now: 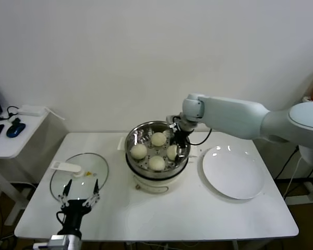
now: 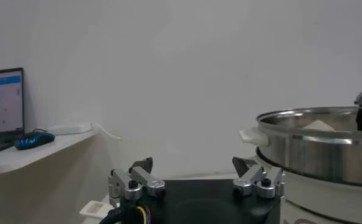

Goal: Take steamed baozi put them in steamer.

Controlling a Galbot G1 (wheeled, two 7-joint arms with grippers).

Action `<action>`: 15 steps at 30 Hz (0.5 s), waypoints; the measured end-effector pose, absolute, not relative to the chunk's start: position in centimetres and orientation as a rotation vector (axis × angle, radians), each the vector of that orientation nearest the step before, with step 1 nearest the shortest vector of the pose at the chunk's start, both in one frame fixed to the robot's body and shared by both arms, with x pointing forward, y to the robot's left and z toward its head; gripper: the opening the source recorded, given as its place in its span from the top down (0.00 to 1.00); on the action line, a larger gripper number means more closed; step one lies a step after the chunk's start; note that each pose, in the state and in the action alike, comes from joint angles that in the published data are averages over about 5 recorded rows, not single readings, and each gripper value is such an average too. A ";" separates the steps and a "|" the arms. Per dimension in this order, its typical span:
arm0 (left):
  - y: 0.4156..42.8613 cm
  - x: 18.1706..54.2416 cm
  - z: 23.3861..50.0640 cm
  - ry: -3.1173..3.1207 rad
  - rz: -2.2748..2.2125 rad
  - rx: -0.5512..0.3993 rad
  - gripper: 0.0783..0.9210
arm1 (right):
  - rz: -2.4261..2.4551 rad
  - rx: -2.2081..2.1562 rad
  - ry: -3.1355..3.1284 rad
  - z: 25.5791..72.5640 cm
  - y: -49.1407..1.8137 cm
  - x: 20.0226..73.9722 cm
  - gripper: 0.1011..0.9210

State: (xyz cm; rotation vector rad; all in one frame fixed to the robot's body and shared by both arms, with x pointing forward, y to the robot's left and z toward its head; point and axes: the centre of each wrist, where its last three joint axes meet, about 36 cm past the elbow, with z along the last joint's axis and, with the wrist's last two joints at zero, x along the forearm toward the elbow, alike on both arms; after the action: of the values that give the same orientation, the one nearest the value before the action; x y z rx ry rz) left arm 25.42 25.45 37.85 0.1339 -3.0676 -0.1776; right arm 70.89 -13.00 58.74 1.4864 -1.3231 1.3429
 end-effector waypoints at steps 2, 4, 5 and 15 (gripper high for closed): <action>25.4 25.4 37.9 -3.068 -0.178 0.134 0.12 | 1.342 1.490 -1.330 59.0 -13.0 70.9 0.12; 25.5 25.5 37.9 -3.067 -0.179 0.134 0.12 | 1.339 1.495 -1.337 59.4 -13.0 71.0 0.12; 25.5 25.5 37.9 -3.067 -0.179 0.134 0.12 | 1.338 1.498 -1.340 59.6 -13.0 71.0 0.12; 25.9 25.8 38.1 -3.073 -0.209 0.154 0.12 | 1.331 1.538 -1.410 62.9 -14.4 70.6 0.12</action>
State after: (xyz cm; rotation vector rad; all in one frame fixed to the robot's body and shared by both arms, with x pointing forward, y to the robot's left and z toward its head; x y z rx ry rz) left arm 25.83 25.86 38.06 0.1540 -3.0726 -0.2087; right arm 70.65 -14.40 62.92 1.5383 -1.4097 1.3306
